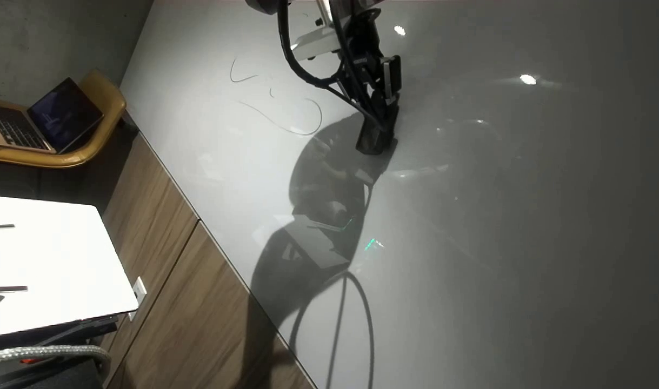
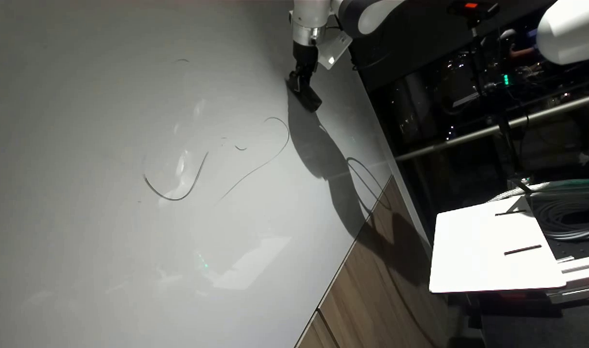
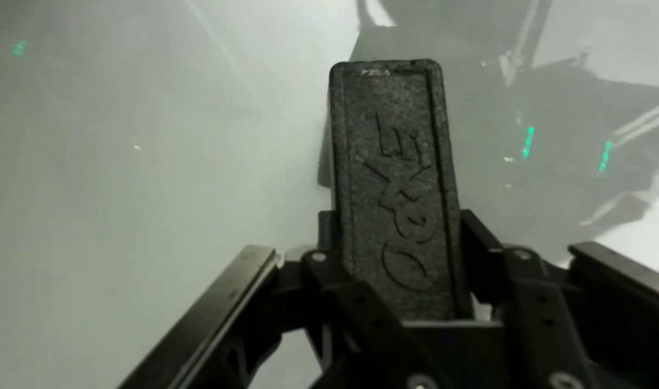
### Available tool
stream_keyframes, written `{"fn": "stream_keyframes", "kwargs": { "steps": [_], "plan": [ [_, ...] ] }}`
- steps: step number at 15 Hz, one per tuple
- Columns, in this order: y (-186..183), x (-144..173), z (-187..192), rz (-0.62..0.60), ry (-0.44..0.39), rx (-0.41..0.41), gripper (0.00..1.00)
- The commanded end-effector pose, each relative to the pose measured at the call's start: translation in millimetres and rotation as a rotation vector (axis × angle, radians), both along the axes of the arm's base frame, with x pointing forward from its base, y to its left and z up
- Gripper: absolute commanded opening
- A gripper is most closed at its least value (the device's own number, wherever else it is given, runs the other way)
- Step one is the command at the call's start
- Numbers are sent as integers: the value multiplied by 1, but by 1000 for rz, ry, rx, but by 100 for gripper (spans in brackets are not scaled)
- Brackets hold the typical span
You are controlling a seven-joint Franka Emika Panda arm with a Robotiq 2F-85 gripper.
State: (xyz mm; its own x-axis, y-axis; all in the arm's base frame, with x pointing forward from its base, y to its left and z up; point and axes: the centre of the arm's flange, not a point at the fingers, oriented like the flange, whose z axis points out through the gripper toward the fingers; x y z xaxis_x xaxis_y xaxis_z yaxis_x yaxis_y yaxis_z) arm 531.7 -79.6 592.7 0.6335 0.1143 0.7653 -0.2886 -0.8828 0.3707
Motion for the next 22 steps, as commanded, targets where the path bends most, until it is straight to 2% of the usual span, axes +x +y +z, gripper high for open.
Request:
{"fn": "stream_keyframes", "kwargs": {
  "steps": [1,6,10,18,22],
  "plan": [
    [73,10,0,129,-31,58,29],
    [166,21,-18,265,-17,108,29],
    [214,27,-37,332,12,129,29],
    [344,51,-10,442,28,93,29],
    [391,54,-3,457,29,82,29]
  ]
}}
